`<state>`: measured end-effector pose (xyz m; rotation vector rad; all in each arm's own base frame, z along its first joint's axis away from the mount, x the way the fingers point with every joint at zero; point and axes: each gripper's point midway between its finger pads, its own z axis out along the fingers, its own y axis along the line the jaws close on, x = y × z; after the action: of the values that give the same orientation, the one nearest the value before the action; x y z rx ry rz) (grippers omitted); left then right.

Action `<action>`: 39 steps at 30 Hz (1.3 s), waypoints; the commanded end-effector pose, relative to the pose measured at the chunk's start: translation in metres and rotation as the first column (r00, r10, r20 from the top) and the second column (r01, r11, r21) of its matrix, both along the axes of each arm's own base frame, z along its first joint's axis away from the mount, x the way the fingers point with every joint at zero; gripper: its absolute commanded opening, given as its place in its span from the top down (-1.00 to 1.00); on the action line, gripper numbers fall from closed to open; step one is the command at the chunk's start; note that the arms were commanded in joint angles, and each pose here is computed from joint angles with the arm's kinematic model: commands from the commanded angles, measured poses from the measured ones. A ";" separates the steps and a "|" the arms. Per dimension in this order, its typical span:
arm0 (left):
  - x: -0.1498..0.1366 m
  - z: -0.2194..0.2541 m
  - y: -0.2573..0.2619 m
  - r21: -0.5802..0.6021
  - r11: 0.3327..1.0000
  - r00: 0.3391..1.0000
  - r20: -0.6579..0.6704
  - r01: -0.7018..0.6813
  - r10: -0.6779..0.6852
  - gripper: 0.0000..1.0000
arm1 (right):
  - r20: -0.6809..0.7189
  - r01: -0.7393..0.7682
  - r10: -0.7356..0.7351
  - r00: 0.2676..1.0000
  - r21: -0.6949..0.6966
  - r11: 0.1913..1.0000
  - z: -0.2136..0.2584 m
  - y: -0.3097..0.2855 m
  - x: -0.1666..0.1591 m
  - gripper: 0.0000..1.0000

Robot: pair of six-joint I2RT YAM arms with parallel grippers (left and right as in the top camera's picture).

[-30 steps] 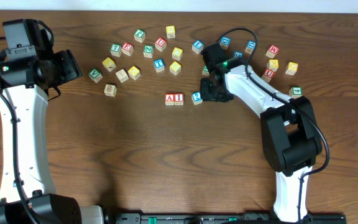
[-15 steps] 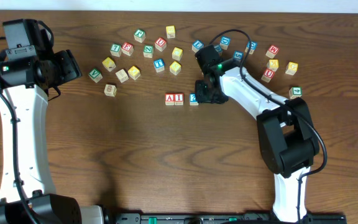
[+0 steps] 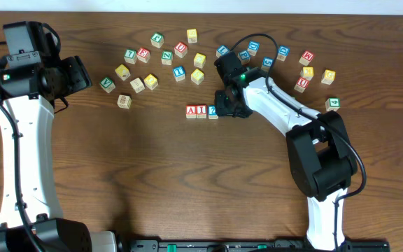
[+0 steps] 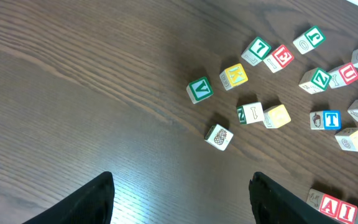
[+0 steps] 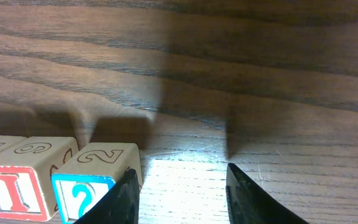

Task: Spell out AI2

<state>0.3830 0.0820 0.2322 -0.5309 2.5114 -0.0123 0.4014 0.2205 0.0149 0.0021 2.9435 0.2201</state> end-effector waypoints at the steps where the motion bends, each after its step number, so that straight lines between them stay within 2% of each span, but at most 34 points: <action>1: 0.001 0.002 0.002 0.011 1.000 1.000 0.004 0.000 0.000 -0.37 | -0.013 0.008 -0.008 1.000 -0.001 1.000 -0.003 0.002 -0.003 0.21; 24: 0.001 0.002 0.002 0.011 1.000 1.000 0.003 0.000 0.000 -0.37 | -0.114 -0.017 0.013 0.993 -0.040 0.999 -0.008 0.010 -0.038 0.22; 39: 0.000 0.001 0.001 0.009 1.000 1.000 -0.004 0.000 0.000 -0.37 | -0.072 -0.022 0.019 0.997 -0.037 0.999 -0.007 0.015 -0.030 0.22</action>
<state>0.3827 0.0820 0.2320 -0.5312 2.5129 -0.0123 0.3724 0.2355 0.0115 -0.0436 3.0176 0.1914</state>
